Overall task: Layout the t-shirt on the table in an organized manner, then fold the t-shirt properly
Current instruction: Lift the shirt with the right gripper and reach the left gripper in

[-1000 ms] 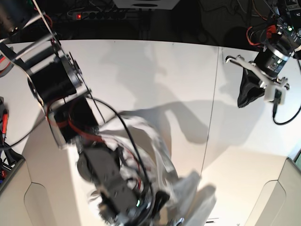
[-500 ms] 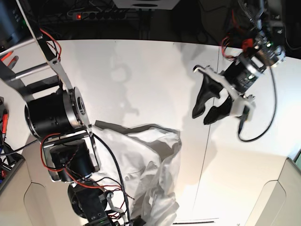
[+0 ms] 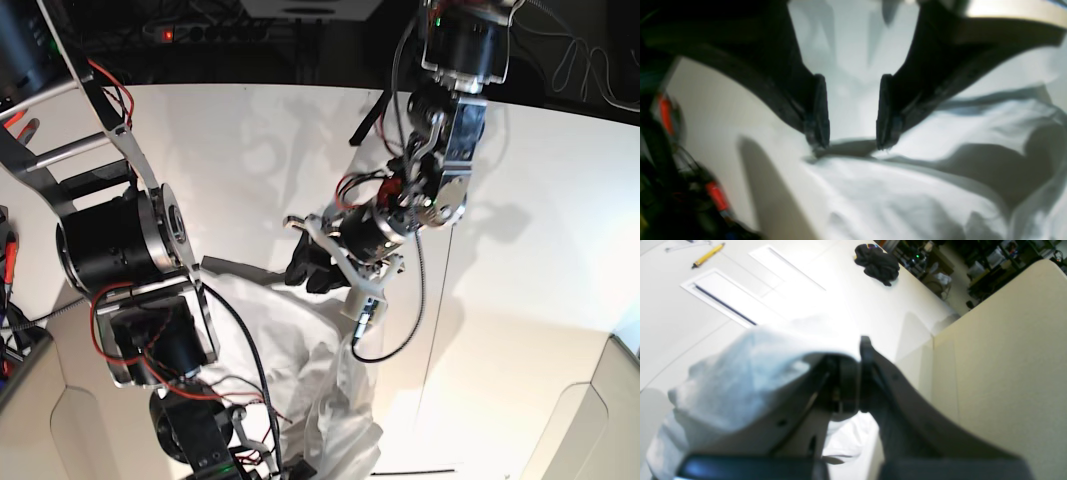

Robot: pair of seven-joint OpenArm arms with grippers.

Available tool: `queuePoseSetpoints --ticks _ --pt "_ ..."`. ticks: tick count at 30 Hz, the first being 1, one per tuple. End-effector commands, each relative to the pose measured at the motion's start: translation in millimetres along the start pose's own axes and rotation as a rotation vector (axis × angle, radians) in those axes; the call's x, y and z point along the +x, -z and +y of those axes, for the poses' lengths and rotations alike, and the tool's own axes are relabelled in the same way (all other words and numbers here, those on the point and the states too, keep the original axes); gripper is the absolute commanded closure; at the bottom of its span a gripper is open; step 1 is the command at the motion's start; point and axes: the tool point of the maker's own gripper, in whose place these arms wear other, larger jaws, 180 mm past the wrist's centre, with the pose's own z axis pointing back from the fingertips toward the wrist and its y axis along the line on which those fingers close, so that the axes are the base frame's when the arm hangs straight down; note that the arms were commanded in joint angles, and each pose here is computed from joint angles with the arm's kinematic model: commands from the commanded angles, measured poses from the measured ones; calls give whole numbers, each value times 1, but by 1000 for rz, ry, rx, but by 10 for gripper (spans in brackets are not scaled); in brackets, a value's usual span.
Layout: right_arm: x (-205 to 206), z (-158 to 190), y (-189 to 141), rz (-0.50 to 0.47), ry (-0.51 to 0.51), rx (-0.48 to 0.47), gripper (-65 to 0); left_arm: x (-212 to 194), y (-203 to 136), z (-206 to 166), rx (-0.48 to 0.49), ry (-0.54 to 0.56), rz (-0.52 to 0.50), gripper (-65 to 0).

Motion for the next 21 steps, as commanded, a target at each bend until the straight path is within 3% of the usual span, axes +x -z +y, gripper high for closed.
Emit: queuePoseSetpoints --ticks 1,7,10,14,21 --pt "38 -18 -3 -89 2 -43 0 24 13 -3 -13 -7 -56 -267" --pt "39 -16 -4 -90 3 -41 0 39 62 14 10 21 1 -267" --pt "38 -17 -4 -89 3 -42 0 52 75 42 122 58 17 -267" --pt "38 -17 -4 -89 3 -41 0 60 81 68 202 102 58 -267" --pt "38 -17 -3 -89 2 -42 0 68 71 97 287 109 37 -267"
